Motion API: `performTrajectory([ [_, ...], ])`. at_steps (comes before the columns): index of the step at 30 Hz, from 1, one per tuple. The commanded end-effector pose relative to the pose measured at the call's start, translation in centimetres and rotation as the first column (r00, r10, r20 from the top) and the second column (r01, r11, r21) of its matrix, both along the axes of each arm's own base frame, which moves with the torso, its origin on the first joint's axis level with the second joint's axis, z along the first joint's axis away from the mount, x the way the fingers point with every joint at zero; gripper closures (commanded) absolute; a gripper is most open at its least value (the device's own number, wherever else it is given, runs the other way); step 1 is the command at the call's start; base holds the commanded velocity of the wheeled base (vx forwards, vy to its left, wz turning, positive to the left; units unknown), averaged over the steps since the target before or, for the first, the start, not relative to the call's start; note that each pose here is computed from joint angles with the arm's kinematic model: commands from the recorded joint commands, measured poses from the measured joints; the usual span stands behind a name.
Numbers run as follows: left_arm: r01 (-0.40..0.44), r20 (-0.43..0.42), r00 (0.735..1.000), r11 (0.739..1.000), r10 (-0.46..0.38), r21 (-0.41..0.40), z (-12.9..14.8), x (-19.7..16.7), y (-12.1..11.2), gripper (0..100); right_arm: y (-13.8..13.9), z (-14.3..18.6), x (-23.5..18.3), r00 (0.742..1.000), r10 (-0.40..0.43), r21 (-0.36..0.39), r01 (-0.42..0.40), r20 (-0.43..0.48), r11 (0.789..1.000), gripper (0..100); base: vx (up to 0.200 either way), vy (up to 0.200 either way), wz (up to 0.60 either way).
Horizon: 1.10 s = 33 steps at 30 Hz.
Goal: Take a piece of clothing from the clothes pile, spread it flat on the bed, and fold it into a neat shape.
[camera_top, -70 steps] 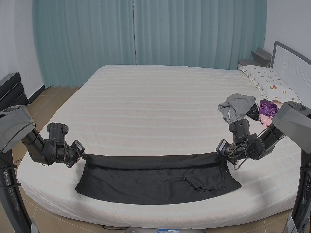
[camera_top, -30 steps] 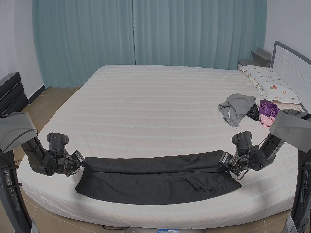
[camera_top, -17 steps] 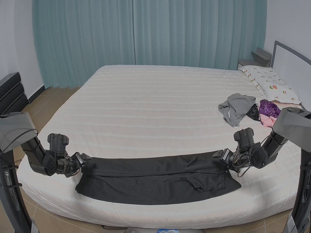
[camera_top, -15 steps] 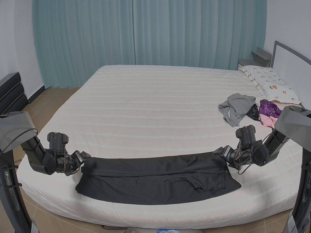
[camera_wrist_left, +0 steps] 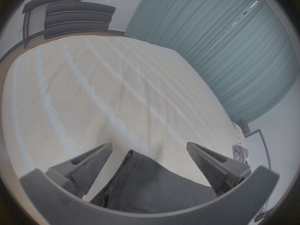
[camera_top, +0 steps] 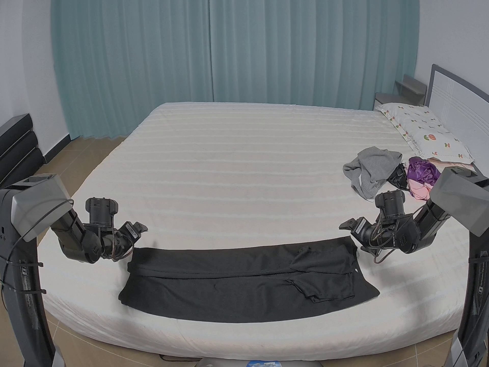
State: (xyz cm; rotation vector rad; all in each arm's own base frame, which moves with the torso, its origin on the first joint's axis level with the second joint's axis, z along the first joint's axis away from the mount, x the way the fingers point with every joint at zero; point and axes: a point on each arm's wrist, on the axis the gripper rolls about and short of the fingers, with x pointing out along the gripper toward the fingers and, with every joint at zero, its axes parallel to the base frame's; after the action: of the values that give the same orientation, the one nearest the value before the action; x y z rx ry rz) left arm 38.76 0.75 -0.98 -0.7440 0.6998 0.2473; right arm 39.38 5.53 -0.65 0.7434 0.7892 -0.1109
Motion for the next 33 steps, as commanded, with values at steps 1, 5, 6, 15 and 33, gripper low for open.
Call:
performTrajectory([
  [1, 0.014, -0.038, 0.999, 1.000, -0.013, 0.013, -2.1, 0.4, -0.8, 0, -0.1, -1.3, 0.2, 1.000, -0.011, 0.006, 0.011, -0.023, 1.000, 0, 0.000, 0.000, 0.00],
  [5, 0.000, -0.041, 0.999, 1.000, 0.001, 0.031, -2.3, 0.4, -0.8, 100, -0.1, -2.0, 0.4, 0.999, -0.008, -0.003, 0.008, -0.031, 1.000, 0, 0.000, 0.000, 0.00],
  [6, -0.004, -0.041, 0.999, 0.999, 0.006, 0.033, -2.3, 0.4, -0.8, 100, -0.1, -2.1, 0.6, 1.000, -0.010, -0.004, 0.010, -0.027, 1.000, 0, 0.000, 0.000, 0.00],
  [15, -0.067, -0.008, 0.998, 0.996, 0.067, 0.060, -2.5, 1.0, -0.6, 100, 0.2, -2.8, 1.5, 1.000, -0.012, -0.011, 0.012, -0.015, 1.000, 0, 0.000, 0.000, 0.00],
  [33, -0.072, -0.012, 0.997, 0.996, 0.073, 0.054, -2.8, 1.0, -0.6, 100, -0.7, -3.8, 2.3, 0.998, -0.054, -0.068, 0.053, -0.009, 0.996, 100, 0.000, 0.000, 0.00],
])
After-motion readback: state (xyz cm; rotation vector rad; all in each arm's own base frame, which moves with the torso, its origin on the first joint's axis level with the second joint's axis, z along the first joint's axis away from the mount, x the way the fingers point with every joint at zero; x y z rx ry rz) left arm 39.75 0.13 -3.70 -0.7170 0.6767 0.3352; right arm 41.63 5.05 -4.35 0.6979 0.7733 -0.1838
